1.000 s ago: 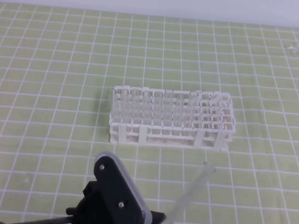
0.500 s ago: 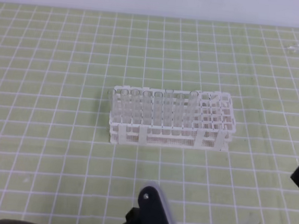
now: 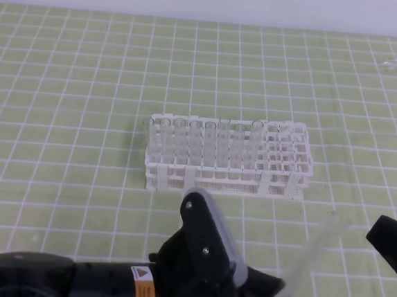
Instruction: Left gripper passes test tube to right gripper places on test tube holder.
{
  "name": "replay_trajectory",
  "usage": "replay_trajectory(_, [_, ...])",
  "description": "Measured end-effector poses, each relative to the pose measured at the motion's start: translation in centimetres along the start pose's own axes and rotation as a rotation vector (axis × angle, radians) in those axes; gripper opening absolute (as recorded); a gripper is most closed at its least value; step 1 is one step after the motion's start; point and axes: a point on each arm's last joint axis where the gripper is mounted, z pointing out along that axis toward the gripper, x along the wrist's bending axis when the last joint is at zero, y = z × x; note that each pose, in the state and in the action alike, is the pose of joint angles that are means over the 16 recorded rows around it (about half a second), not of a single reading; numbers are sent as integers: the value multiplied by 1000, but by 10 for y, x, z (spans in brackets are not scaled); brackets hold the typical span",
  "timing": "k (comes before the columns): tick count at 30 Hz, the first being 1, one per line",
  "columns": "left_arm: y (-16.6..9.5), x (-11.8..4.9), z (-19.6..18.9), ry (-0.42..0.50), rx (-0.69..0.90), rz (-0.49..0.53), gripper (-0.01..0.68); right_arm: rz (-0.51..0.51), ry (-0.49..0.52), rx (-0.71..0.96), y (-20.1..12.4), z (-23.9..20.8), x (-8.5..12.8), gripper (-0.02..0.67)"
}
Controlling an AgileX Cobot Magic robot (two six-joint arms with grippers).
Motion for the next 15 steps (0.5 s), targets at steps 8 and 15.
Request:
replay_trajectory(8, [9,5,2,-31,-140,44,81,1,0,2,0,0,0,525])
replay_trajectory(15, [8,7,10,-44,-199,43,87,-5,8,12,-1,1,0,526])
